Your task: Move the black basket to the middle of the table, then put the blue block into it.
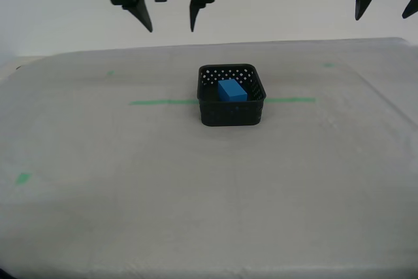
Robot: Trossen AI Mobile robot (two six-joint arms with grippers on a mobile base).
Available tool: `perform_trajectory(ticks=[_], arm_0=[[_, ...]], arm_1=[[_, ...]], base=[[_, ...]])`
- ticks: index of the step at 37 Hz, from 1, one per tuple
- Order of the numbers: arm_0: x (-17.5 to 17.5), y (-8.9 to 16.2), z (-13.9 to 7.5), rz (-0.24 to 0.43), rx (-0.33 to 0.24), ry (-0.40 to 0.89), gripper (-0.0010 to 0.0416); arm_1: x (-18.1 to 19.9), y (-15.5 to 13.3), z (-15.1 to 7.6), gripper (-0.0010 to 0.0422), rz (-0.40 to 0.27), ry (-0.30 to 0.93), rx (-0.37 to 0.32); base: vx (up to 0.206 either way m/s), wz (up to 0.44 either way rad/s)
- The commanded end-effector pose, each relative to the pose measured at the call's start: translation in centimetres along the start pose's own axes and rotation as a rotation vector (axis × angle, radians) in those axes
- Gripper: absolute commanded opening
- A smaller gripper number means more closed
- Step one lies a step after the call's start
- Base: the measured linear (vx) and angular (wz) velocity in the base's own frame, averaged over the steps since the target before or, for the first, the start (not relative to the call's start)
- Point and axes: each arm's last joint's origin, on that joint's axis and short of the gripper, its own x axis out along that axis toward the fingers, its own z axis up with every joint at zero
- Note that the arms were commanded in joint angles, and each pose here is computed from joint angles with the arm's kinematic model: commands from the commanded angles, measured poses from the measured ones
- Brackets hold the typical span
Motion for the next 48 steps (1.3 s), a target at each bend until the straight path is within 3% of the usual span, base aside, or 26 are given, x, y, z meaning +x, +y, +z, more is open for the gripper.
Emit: perform_trajectory(ticks=[1, 8, 19, 30, 48], arm_0=[[0.0, 0.0, 0.0, -0.001, -0.001, -0.003, 0.0399], [0.0, 0.0, 0.0, -0.001, -0.001, -0.004, 0.0399], [0.0, 0.0, 0.1, -0.001, 0.000, -0.005, 0.0398], [0.0, 0.0, 0.1, -0.001, 0.000, -0.005, 0.0399], [0.0, 0.0, 0.1, -0.001, 0.000, -0.004, 0.0398]], arm_1=[[-0.7, 2.3, -1.1, 0.0401, -0.001, -0.037, -0.043], [-1.7, 6.5, -2.9, 0.0401, 0.031, -0.047, -0.101], [-2.3, 10.6, -3.3, 0.0401, 0.058, -0.051, -0.087], [-2.3, 10.6, -2.5, 0.0400, 0.029, -0.130, -0.074], [-2.4, 10.6, -2.4, 0.0400, 0.028, -0.135, -0.076]], base=[[0.000, 0.000], [0.000, 0.000], [0.000, 0.000], [0.000, 0.000], [0.000, 0.000]])
